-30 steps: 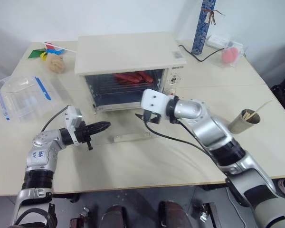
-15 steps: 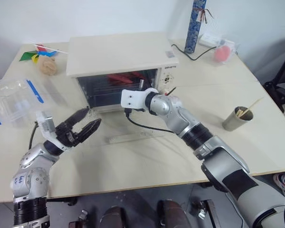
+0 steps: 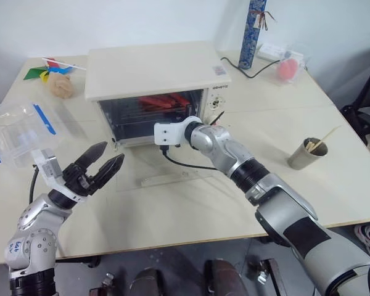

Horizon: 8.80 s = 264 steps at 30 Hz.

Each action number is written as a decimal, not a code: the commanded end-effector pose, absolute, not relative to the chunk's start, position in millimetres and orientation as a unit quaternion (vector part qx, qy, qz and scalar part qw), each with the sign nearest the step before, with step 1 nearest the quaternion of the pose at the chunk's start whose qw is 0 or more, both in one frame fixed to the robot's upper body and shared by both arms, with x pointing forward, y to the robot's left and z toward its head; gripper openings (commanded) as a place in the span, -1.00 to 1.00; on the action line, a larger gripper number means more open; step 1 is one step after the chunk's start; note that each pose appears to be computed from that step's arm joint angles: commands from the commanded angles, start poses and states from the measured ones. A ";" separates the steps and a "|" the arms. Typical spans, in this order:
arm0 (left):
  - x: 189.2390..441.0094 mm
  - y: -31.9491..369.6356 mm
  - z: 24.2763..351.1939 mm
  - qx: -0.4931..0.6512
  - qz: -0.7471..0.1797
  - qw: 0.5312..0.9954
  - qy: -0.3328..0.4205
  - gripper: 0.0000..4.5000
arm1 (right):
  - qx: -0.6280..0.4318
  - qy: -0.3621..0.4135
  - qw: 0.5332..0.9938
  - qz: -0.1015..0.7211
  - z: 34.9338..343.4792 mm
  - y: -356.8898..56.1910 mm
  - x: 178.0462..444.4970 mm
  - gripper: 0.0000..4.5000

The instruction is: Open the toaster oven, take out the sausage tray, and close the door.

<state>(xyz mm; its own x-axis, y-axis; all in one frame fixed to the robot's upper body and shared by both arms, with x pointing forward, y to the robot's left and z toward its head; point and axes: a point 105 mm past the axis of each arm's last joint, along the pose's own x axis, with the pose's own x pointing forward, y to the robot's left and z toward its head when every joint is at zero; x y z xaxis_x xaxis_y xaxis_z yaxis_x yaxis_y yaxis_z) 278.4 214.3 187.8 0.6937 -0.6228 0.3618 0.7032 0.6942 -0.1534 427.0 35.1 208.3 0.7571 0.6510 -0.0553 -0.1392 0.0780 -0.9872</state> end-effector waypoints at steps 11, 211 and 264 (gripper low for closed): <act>295.7 195.3 215.1 -0.136 -0.419 0.887 -0.137 1.00 | -0.618 -0.301 0.681 0.254 241.1 40.1 406.4 -1.00; 150.8 294.2 131.7 -0.626 0.006 0.771 -0.113 -1.00 | -0.205 -0.119 0.746 0.623 214.9 -58.3 369.5 -0.99; 317.8 152.8 108.2 -0.439 -0.399 0.676 0.437 -0.91 | -0.227 -0.025 0.777 0.587 202.5 -165.5 300.5 0.99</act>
